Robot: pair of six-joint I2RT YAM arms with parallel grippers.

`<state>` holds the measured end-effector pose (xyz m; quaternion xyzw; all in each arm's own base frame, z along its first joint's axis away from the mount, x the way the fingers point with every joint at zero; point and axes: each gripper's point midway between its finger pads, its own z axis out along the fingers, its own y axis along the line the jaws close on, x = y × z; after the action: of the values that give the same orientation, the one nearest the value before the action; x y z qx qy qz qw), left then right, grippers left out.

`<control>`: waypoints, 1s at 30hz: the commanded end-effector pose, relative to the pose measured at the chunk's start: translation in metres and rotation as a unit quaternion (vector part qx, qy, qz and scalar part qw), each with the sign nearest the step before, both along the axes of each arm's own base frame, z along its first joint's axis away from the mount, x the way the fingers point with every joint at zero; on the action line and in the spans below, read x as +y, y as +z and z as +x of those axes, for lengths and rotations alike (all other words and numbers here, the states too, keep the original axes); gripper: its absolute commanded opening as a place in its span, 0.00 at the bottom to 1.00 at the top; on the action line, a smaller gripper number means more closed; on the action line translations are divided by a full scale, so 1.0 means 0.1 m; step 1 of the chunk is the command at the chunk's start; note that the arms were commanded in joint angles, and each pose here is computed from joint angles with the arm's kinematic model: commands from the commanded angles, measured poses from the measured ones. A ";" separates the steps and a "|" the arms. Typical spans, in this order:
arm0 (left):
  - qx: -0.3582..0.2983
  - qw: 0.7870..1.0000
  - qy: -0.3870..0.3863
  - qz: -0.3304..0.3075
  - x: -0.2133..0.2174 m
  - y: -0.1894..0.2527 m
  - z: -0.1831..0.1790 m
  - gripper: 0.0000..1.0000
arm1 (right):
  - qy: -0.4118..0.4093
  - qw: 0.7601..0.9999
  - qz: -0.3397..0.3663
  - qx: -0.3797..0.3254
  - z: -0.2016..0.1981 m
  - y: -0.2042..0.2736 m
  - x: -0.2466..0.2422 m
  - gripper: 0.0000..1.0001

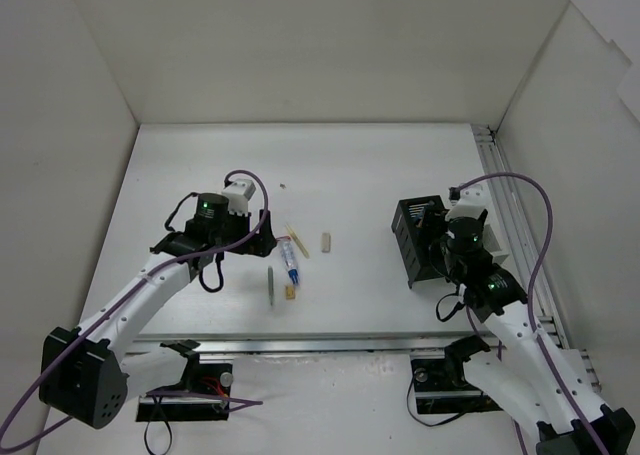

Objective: Sort the stationery into containers
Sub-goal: Place the pen in the storage box, then pick up the pen from the center of the board.

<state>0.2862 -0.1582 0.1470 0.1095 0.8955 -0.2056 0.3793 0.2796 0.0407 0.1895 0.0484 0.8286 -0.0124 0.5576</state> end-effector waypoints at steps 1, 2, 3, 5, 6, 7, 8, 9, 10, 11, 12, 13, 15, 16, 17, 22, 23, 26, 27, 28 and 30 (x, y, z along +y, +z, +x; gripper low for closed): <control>-0.055 0.998 0.015 -0.016 0.02 0.33 0.12 1.00 | 0.046 0.996 0.025 -0.076 0.12 0.55 0.17 0.72; -0.057 0.998 0.019 -0.014 0.04 0.33 0.13 1.00 | 0.065 0.995 0.015 -0.079 0.14 0.62 0.22 0.76; -0.057 0.998 0.028 -0.013 0.08 0.33 0.15 1.00 | 0.100 0.991 0.019 -0.093 0.17 0.73 0.35 0.86; -0.052 0.998 0.045 -0.012 0.14 0.32 0.15 1.00 | 0.154 0.983 0.008 -0.096 0.24 0.86 0.56 0.98; -0.050 0.998 0.047 -0.013 0.14 0.32 0.14 1.00 | 0.174 0.980 0.009 -0.097 0.28 0.92 0.68 0.98; -0.052 0.997 0.052 -0.016 0.17 0.34 0.13 1.00 | 0.187 0.978 0.001 -0.087 0.33 0.91 0.78 0.98; -0.047 0.997 0.053 -0.017 0.17 0.30 0.10 1.00 | 0.221 0.973 -0.005 -0.071 0.42 0.93 1.04 0.98; -0.046 0.997 0.058 -0.017 0.21 0.29 0.10 1.00 | 0.248 0.967 -0.022 -0.056 0.46 0.87 1.19 0.98; -0.049 0.997 0.062 -0.019 0.23 0.31 0.08 1.00 | 0.262 0.963 -0.028 -0.047 0.50 0.84 1.32 0.98; -0.042 0.996 0.073 -0.011 0.27 0.26 0.05 1.00 | 0.286 0.957 -0.039 -0.029 0.59 0.74 1.54 0.98; -0.036 0.995 0.089 -0.012 0.33 0.23 0.04 1.00 | 0.297 0.954 -0.040 -0.022 0.63 0.69 1.67 0.98; -0.036 0.995 0.094 -0.015 0.35 0.25 0.01 1.00 | 0.304 0.952 -0.042 -0.017 0.68 0.65 1.77 0.98; -0.030 0.994 0.100 -0.012 0.39 0.22 -0.07 1.00 | 0.334 0.942 -0.027 0.014 0.78 0.44 2.11 0.98; -0.028 0.995 0.100 -0.012 0.40 0.20 -0.10 1.00 | 0.343 0.937 -0.030 0.051 0.83 0.14 2.27 0.98; -0.020 0.994 0.106 -0.006 0.44 0.15 -0.13 1.00 | 0.342 0.938 -0.012 0.054 0.90 0.16 2.40 0.98; -0.015 0.993 0.118 -0.019 0.46 0.11 -0.21 1.00 | 0.307 0.939 -0.052 0.144 1.12 -0.49 2.64 0.98; -0.016 0.993 0.114 -0.024 0.44 0.11 -0.22 1.00 | 0.306 0.938 -0.061 0.154 1.12 -0.57 2.67 0.98; -0.005 0.994 0.109 -0.023 0.42 0.05 -0.23 1.00 | 0.290 0.936 -0.083 0.182 1.15 -0.83 2.74 0.98; 0.002 0.993 0.112 -0.020 0.43 0.01 -0.23 1.00 | 0.292 0.934 -0.083 0.187 1.14 -0.87 2.78 0.98; 0.006 0.993 0.113 -0.021 0.42 0.01 -0.23 1.00 | 0.299 0.931 -0.080 0.196 1.14 -0.95 2.85 0.98; 0.013 0.994 0.104 -0.023 0.39 -0.03 -0.23 1.00 | 0.306 0.927 -0.077 0.204 1.12 -1.01 2.91 0.98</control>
<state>0.2546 -0.1138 0.1337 0.0094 0.9099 -0.1688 0.3789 0.3814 0.3171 0.0598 -0.2706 0.9025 0.0745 0.3266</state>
